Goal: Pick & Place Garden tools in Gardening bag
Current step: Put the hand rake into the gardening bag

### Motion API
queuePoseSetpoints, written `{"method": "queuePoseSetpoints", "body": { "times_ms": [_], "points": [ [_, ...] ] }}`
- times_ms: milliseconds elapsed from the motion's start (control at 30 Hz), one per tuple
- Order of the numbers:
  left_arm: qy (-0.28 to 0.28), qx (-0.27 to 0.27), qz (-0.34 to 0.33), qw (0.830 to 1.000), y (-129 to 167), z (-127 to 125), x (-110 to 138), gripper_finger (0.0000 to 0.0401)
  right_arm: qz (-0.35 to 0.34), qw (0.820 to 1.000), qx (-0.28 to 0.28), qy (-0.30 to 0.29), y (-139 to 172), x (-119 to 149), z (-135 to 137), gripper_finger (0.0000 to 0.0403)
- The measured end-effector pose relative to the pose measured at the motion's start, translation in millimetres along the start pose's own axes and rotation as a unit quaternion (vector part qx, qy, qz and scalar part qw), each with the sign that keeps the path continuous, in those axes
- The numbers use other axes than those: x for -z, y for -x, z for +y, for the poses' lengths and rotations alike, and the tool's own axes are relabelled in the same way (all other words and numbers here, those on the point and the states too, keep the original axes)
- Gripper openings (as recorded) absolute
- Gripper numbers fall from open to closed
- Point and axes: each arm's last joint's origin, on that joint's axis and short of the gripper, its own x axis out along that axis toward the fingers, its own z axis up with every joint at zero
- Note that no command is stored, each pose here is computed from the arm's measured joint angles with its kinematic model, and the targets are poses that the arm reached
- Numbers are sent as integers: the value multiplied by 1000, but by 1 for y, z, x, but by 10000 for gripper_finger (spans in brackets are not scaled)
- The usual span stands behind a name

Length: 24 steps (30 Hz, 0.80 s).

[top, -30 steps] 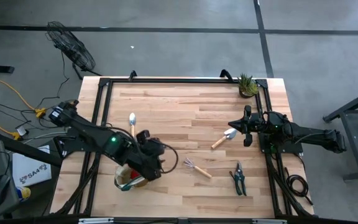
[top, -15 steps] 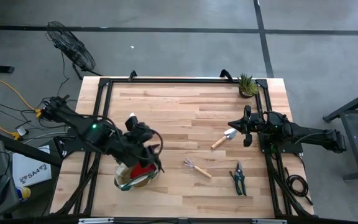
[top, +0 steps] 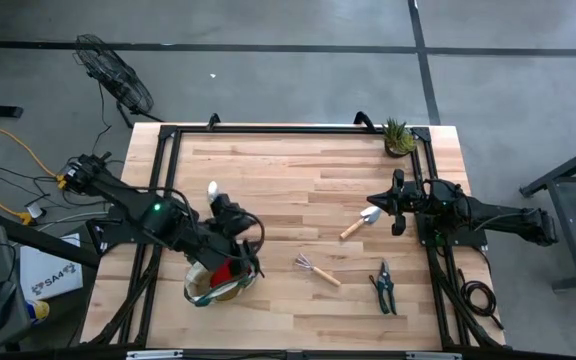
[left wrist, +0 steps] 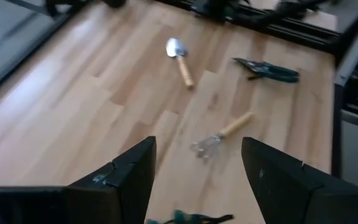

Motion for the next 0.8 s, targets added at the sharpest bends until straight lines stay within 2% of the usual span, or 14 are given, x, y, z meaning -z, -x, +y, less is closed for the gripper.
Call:
{"method": "queuePoseSetpoints", "body": {
  "times_ms": [67, 133, 267, 400, 533, 600, 800],
  "points": [
    [6, 13, 0, 1000, -5, -1, 5, 229, 0, 1000, -4, -11, 0, 0, 0, 3],
    [6, 11, 6, 1000, -9, 2, 13, 229, -2, 999, -17, -49, 0, -1, 1, 3],
    [28, 35, -14, 999, -7, 11, 22, 229, 8, 979, -47, -198, 0, -1, 3, 3],
    [50, 63, -45, 996, 0, 27, 33, 229, 13, 934, -38, -355, 0, -1, 2, 3],
    [70, 87, -76, 991, 9, 47, 46, 229, 9, 877, -31, -479, 0, -2, 2, 3],
    [80, 103, -97, 987, 15, 56, 52, 229, 13, 864, -33, -503, 0, -2, 2, 3],
    [102, 138, -156, 973, 27, 86, 74, 229, -5, 851, -55, -523, 0, -7, 3, 3]
  ]
}}
